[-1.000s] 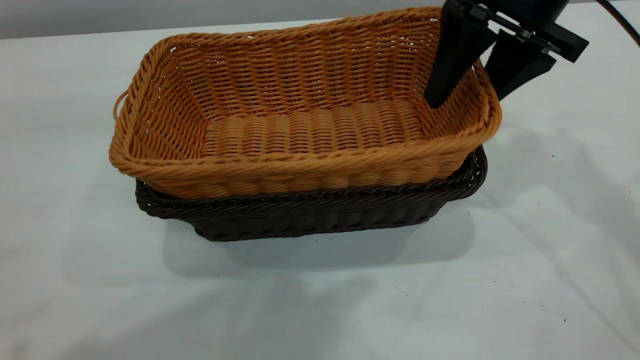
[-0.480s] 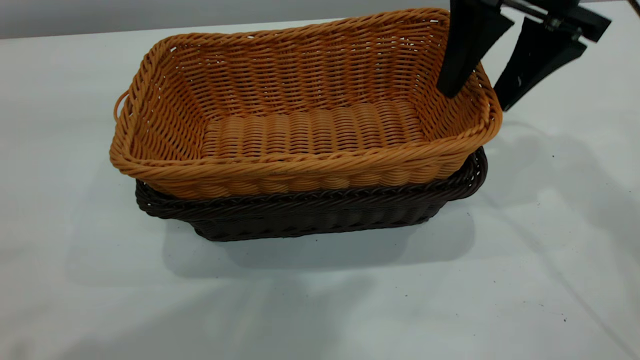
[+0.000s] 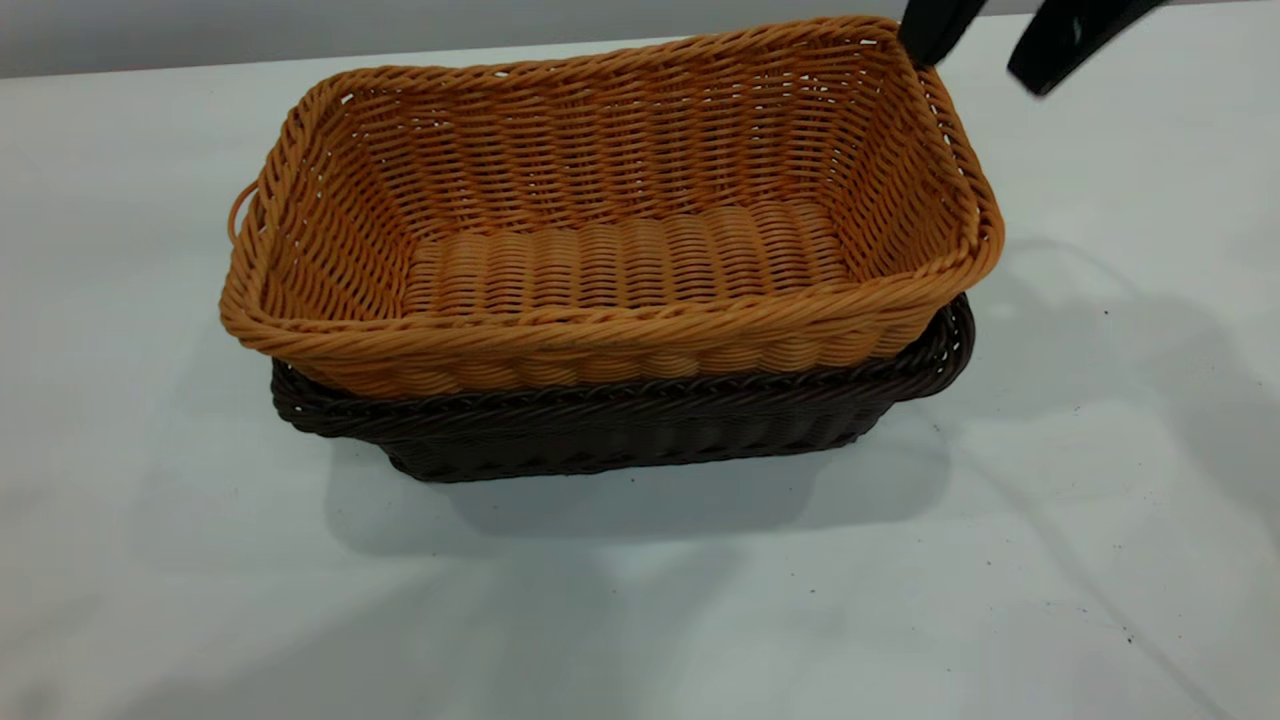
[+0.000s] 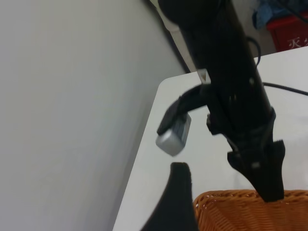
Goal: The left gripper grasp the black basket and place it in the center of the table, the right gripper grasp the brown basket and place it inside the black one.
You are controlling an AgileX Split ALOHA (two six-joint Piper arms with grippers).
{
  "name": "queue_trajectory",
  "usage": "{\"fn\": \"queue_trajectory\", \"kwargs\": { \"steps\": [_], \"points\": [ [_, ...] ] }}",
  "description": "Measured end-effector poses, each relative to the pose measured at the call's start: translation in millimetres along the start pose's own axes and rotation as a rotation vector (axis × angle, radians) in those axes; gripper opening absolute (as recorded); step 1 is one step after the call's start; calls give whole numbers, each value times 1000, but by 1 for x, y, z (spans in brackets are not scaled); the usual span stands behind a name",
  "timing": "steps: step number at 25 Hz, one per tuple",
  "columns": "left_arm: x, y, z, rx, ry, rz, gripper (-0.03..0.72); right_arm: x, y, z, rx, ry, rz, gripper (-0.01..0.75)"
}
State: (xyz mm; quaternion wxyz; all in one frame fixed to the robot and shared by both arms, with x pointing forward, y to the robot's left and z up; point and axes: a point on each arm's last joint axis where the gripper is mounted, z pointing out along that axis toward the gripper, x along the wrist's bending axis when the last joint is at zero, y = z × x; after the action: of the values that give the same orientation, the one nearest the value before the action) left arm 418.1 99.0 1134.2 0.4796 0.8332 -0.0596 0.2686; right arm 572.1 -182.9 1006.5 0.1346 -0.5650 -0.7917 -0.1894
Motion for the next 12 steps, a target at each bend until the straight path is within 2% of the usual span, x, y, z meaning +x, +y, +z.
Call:
{"fn": "queue_trajectory", "kwargs": {
  "steps": [6,12],
  "points": [
    [4,3,0,-38,47,-74,580,15,-1,-33,-160,-31,-62,413],
    [4,8,-1,-86,41,-166,503,32,5,-74,-348,-71,-156,247]
  ]
}}
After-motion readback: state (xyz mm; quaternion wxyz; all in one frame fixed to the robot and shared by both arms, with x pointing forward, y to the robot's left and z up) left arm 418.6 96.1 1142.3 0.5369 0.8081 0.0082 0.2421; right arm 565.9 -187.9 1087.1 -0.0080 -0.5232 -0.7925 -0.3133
